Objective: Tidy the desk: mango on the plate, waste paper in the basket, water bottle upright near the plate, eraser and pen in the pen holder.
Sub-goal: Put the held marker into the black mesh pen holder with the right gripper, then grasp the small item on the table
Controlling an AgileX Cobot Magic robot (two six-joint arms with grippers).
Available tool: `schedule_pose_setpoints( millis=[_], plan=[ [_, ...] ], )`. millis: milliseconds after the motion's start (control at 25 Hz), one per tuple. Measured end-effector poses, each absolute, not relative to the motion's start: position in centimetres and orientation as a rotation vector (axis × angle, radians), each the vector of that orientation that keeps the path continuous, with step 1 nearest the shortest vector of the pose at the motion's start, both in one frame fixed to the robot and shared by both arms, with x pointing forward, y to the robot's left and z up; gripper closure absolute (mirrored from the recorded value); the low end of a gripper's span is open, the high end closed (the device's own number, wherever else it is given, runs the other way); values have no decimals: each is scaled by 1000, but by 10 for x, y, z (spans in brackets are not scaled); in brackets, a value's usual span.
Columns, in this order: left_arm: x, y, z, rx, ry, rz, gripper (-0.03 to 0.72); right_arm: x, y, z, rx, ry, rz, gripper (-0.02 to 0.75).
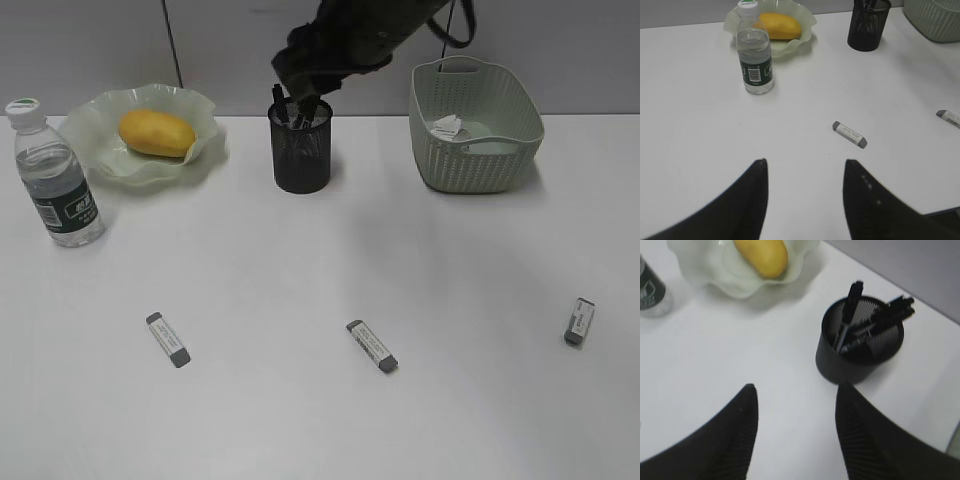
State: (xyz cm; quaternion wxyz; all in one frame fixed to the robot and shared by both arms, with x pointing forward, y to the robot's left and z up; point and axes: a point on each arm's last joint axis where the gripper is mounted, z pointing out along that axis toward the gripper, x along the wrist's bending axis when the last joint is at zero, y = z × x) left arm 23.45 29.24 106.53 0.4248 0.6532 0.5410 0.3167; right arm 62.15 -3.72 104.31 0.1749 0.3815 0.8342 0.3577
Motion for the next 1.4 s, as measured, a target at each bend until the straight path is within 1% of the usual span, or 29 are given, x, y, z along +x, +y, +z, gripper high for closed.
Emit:
schedule_pose_setpoints(
  millis=[160,360,520,680,760,880,1160,1400],
  plan=[
    [235,292,1065,1634,1353,792,312,610,-72,1062,1184,2472,850,330],
    [235,292,1065,1634,1353,792,312,595,-141,1075,1381,2429,754,330],
    [235,292,1065,1634,1353,792,312,562,-197,1084,1537,2334,731,330],
    [235,292,1065,1634,1353,792,312,518,-236,1088,1667,2225,754,329],
    [235,292,1065,1634,1353,792,312,497,-252,1085,1747,2163,756,329],
    [235,292,1065,1634,1353,792,312,464,-265,1082,1813,2087,765,329],
    [234,292,1065,1633,1352,790,312,389,-275,1082,1853,1906,858,329],
    [234,292,1065,1631,1351,783,312,321,-286,1084,1723,1706,980,329]
  ],
)
